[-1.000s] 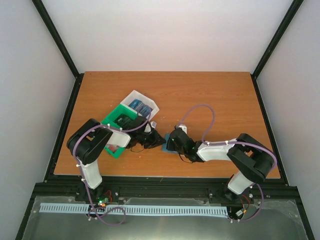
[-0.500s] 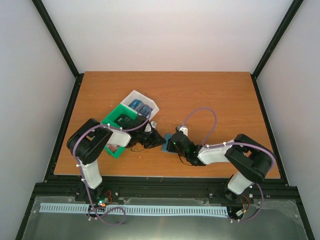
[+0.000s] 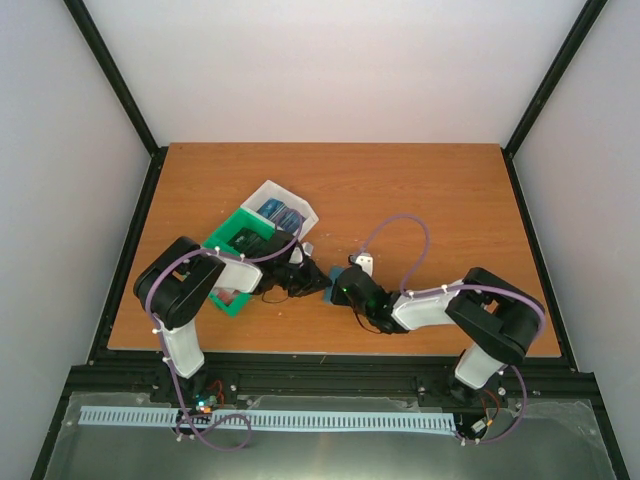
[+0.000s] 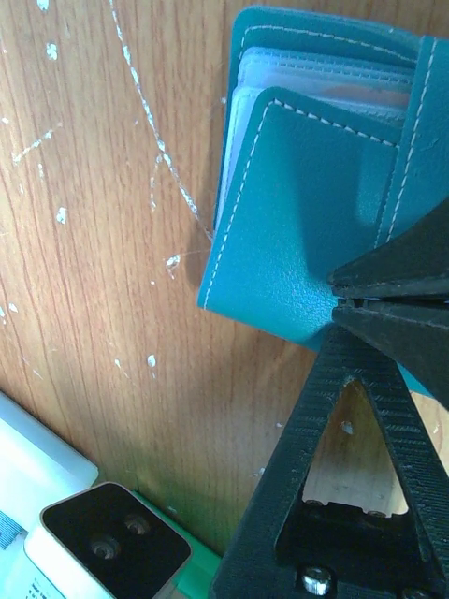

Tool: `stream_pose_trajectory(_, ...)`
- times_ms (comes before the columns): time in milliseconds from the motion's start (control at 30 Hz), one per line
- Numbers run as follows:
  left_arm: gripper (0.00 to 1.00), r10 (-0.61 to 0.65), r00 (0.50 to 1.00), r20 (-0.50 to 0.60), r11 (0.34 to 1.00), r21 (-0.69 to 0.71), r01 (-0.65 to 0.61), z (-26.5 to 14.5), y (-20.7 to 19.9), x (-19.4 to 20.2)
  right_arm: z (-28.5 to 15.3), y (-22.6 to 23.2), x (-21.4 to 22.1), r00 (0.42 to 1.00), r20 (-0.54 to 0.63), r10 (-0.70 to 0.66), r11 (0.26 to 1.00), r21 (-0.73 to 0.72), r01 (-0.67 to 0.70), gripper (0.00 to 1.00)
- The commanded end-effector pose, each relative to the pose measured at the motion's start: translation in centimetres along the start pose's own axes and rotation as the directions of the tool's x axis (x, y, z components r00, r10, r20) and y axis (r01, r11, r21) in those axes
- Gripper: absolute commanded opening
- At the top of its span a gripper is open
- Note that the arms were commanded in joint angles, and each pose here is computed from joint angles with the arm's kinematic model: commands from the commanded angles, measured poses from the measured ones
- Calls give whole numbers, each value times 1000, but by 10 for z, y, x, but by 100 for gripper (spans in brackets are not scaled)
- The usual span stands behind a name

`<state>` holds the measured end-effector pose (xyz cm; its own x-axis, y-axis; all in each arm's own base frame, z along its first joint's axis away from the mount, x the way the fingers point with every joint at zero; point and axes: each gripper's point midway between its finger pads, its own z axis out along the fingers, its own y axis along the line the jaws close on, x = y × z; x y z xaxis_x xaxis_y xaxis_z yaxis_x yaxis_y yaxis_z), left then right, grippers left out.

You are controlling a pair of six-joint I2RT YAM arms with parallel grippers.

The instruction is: Put the credit cards into the card holder

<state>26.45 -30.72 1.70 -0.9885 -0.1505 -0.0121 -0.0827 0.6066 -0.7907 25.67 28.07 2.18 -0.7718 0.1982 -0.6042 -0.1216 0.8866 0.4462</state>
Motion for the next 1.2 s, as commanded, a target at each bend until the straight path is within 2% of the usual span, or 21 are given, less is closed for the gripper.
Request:
stream_pose_trajectory(0, 14, -64, 997, -32, 982, -181, 57, 14, 44, 20, -22, -59, 118, 885, -462, -59, 986, 109, 123, 3)
stream_pose_trajectory(100, 20, -32, 999, -12, 981, -194, 29, 8, 38, 14, -23, -41, 79, 917, -396, -41, 991, 100, 87, 4)
stream_pose_trajectory(233, 32, 28, 1000, 14, 982, -186, -25, 0, 18, 4, -38, -25, 12, 960, -279, -34, 987, 143, 76, 19)
stream_pose_trajectory(267, 34, 43, 999, 20, 982, -182, -39, -3, 12, 1, -44, -19, -6, 969, -244, -35, 986, 147, 73, 25)
stream_pose_trajectory(333, 40, 76, 997, 31, 983, -170, -70, -8, -1, -4, -60, -20, -30, 978, -206, -24, 981, 182, 63, 30)
stream_pose_trajectory(567, 55, 174, 977, 120, 972, -179, -152, -43, -34, -15, -118, -46, -79, 995, -96, 18, 946, 325, 14, 46)
stream_pose_trajectory(700, 66, 272, 938, 215, 951, -208, -228, -82, -55, -20, -155, -51, -98, 999, -39, 16, 937, 348, -1, 59)
stream_pose_trajectory(767, 75, 335, 903, 268, 931, -242, -273, -108, -68, -24, -173, -48, -109, 1000, -10, -9, 941, 338, 12, 67)
stream_pose_trajectory(833, 95, 398, 856, 331, 907, -278, -315, -135, -82, -27, -191, -45, -119, 999, 24, -34, 948, 318, 25, 76)
stream_pose_trajectory(867, 99, 427, 830, 360, 895, -297, -332, -150, -88, -28, -201, -45, -125, 998, 45, -44, 949, 314, 27, 79)
stream_pose_trajectory(1033, 100, 514, 680, 523, 855, -376, -357, -230, -121, -32, -254, -44, -153, 983, 167, -80, 954, 297, 27, 99)
stream_pose_trajectory(1167, 100, 557, 525, 643, 829, -390, -401, -298, -153, -20, -298, -44, -170, 961, 263, -85, 964, 266, 12, 100)
